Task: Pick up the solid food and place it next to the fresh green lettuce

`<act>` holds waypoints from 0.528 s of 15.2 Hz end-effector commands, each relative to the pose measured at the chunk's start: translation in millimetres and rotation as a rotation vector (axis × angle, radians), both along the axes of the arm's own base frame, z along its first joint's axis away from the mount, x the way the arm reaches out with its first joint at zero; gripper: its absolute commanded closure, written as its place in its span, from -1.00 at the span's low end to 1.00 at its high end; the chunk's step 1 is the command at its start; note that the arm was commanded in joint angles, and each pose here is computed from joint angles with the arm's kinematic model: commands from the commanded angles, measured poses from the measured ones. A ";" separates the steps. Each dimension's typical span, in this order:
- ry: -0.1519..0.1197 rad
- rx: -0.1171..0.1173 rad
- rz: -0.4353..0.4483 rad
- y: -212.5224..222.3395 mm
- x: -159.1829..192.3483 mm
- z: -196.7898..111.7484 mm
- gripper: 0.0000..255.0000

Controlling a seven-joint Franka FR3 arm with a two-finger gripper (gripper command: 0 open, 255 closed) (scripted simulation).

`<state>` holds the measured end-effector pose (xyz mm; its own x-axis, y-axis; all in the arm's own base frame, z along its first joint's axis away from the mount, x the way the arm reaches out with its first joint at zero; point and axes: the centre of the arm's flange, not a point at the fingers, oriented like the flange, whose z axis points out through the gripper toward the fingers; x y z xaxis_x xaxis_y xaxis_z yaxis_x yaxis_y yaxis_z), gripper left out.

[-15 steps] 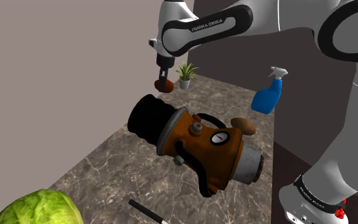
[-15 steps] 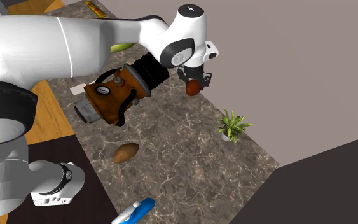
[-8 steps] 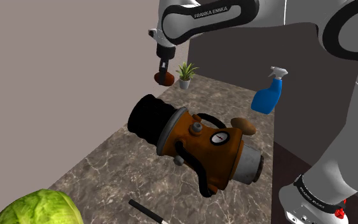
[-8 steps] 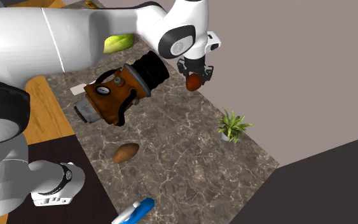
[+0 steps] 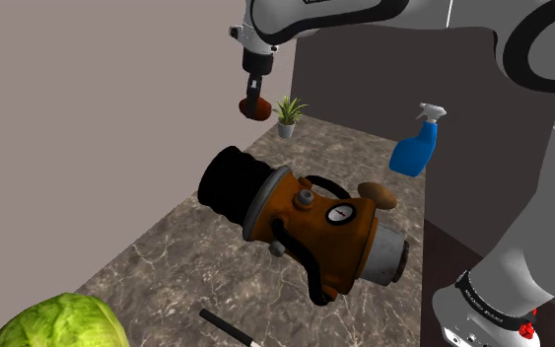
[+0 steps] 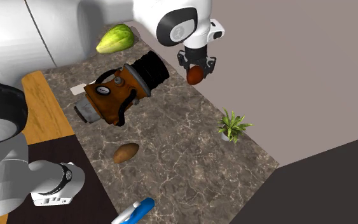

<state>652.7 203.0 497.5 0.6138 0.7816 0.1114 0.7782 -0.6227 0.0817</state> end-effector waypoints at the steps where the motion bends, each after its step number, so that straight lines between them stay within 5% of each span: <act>1: 0.000 0.000 0.000 0.1 -0.3 11.3 1.00; 8: 0.000 0.000 0.000 7.5 -11.2 40.8 1.00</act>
<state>649.0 207.2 535.5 0.6140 0.7814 0.1114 0.7780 -0.6229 0.0818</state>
